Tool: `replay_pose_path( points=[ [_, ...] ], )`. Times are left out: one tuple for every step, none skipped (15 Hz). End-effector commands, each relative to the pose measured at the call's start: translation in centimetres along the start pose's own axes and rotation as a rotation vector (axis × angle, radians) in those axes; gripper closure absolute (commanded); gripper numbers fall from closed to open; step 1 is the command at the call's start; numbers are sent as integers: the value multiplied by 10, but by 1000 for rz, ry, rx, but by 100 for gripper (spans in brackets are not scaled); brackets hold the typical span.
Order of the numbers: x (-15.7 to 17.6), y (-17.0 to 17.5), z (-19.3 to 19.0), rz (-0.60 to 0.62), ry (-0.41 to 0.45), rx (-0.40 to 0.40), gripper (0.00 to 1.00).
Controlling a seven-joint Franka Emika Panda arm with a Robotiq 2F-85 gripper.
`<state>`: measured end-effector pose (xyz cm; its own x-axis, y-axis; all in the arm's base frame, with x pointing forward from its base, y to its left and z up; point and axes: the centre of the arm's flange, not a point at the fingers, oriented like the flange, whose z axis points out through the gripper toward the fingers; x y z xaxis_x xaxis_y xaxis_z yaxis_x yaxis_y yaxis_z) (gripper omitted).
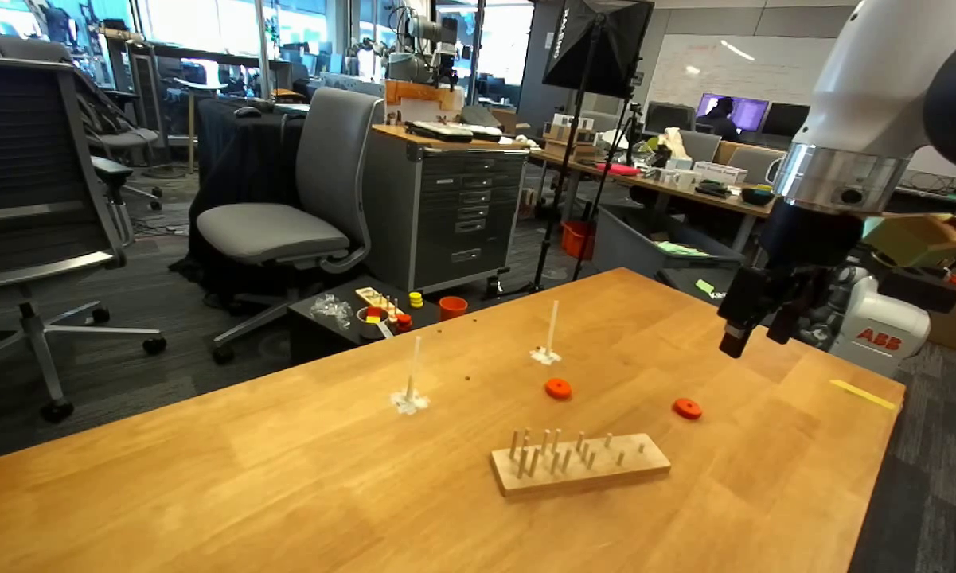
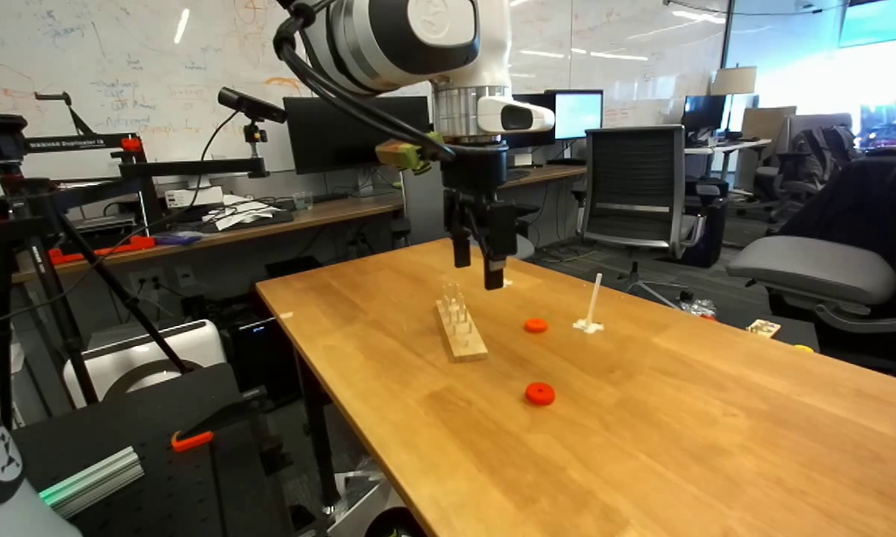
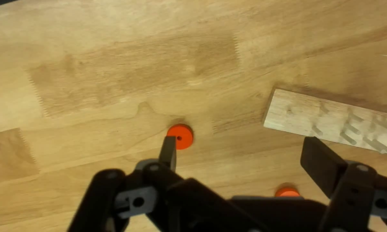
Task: Place the orange ring on the left on the wooden board
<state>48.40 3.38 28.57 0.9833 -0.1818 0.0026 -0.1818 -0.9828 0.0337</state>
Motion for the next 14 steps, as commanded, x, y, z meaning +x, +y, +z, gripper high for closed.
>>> replay_pose_path(
  points=[
    [26,-11,17,12,37,1,0],
    [42,-21,23,7,63,2,0],
    [53,-27,26,3,96,-4,0],
    [68,-37,30,-1,112,-4,0],
    [80,-45,35,7,131,-5,0],
    [95,-56,39,16,137,2,0],
    [105,-64,43,19,142,2,0],
    [119,-76,49,28,135,15,0],
    [128,-83,54,33,139,17,0],
    [138,-93,60,42,132,26,0],
    [147,-100,67,50,131,26,0],
    [155,-108,74,60,117,34,0],
    [161,-114,81,68,106,35,0],
    [165,-118,88,77,88,39,0]
  ],
)
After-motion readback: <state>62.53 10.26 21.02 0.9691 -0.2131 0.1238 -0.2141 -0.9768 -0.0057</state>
